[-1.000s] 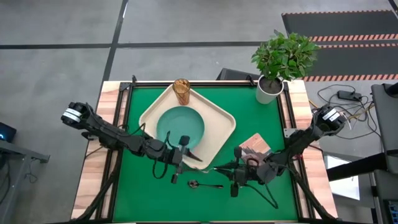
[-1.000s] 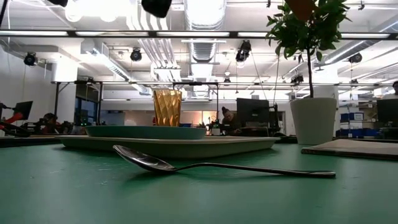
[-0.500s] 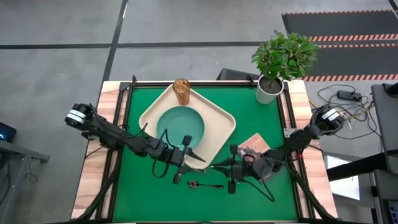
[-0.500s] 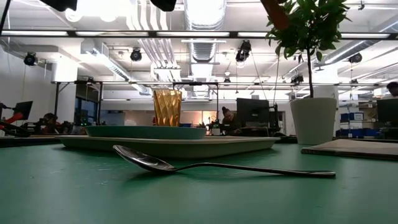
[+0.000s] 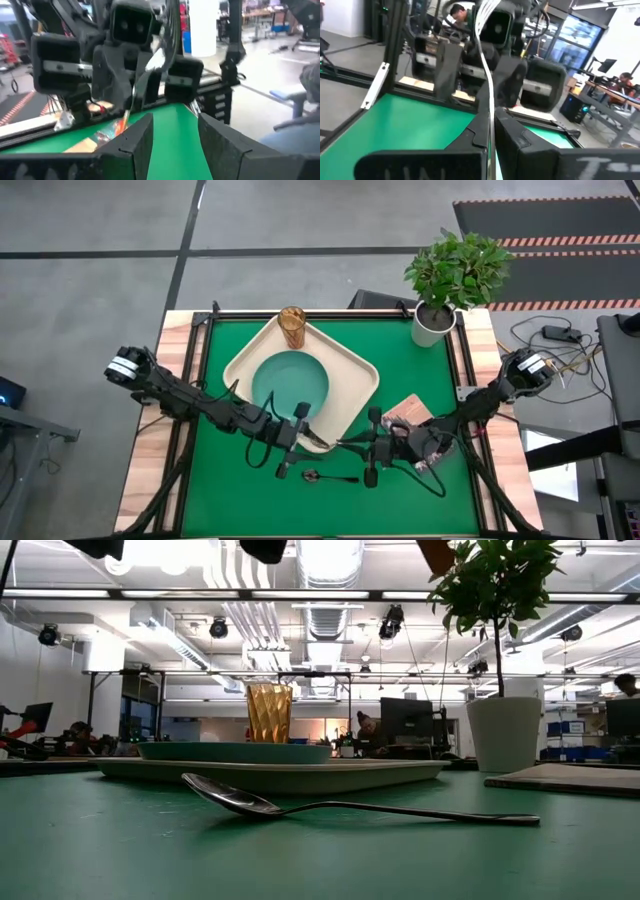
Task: Pick and place plate/cup/fork/spoon on tray
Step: Put the orange fork on the white tray to the right of the green plate
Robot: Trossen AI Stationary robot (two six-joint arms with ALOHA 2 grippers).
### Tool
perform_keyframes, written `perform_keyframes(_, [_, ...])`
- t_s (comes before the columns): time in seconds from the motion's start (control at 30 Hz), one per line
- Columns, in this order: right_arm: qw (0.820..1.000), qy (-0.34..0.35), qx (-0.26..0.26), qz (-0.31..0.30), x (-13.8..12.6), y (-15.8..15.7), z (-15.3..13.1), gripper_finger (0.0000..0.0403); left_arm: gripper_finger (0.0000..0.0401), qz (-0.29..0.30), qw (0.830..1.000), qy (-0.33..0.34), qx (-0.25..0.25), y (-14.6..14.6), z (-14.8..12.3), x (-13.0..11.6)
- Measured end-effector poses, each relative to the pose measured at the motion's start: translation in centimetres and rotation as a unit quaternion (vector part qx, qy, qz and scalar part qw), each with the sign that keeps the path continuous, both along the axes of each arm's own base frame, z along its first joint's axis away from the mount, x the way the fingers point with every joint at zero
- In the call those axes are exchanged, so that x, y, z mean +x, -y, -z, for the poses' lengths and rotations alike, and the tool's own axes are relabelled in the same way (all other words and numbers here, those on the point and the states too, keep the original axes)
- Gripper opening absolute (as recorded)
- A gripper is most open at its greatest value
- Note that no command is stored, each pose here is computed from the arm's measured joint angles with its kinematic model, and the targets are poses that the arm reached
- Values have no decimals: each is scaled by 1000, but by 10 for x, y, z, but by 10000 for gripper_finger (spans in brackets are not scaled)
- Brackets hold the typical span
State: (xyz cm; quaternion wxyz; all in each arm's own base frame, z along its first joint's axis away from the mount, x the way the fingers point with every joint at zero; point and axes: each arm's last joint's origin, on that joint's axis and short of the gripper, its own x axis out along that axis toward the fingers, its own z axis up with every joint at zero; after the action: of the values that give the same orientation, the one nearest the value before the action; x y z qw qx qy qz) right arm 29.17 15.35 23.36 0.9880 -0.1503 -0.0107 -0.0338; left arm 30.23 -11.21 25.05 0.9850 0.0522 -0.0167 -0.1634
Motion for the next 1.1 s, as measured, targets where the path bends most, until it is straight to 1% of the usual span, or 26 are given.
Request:
perform_keyframes(0.07, [1000,-1,-1,1,0,1,0,8,139,-10,1000,11,-5,-1,-4,1])
perform_keyframes(0.2, [1000,0,6,-7,1,2,0,8,139,-61,998,30,-17,-4,-8,1])
perform_keyframes(0.33, [1000,-1,20,2,5,8,2,8,139,-56,998,38,-6,-4,-9,1])
perform_keyframes(0.47, [1000,-8,25,0,10,13,7,8,139,-54,997,52,-8,-4,-12,1])
perform_keyframes(0.57, [1000,-12,23,3,12,14,9,8,137,-55,997,54,0,-4,-12,1])
perform_keyframes(0.63, [1000,-13,22,4,13,15,10,8,124,-56,997,55,5,-4,-12,1])
perform_keyframes(0.7, [1000,-13,22,6,13,15,10,8,98,-59,997,54,6,-5,-11,1])
perform_keyframes(0.83, [1000,-14,22,3,12,14,11,8,20,-61,997,54,6,-5,-11,1])
perform_keyframes(0.87, [1000,-14,24,3,12,14,11,9,11,-61,997,54,7,-5,-11,1])
perform_keyframes(1.0, [999,-21,36,-10,12,13,12,13,3,-56,997,50,11,-5,-10,1])
perform_keyframes(1.1, [997,-26,55,-38,12,13,11,35,1,-44,998,48,12,-4,-10,1])
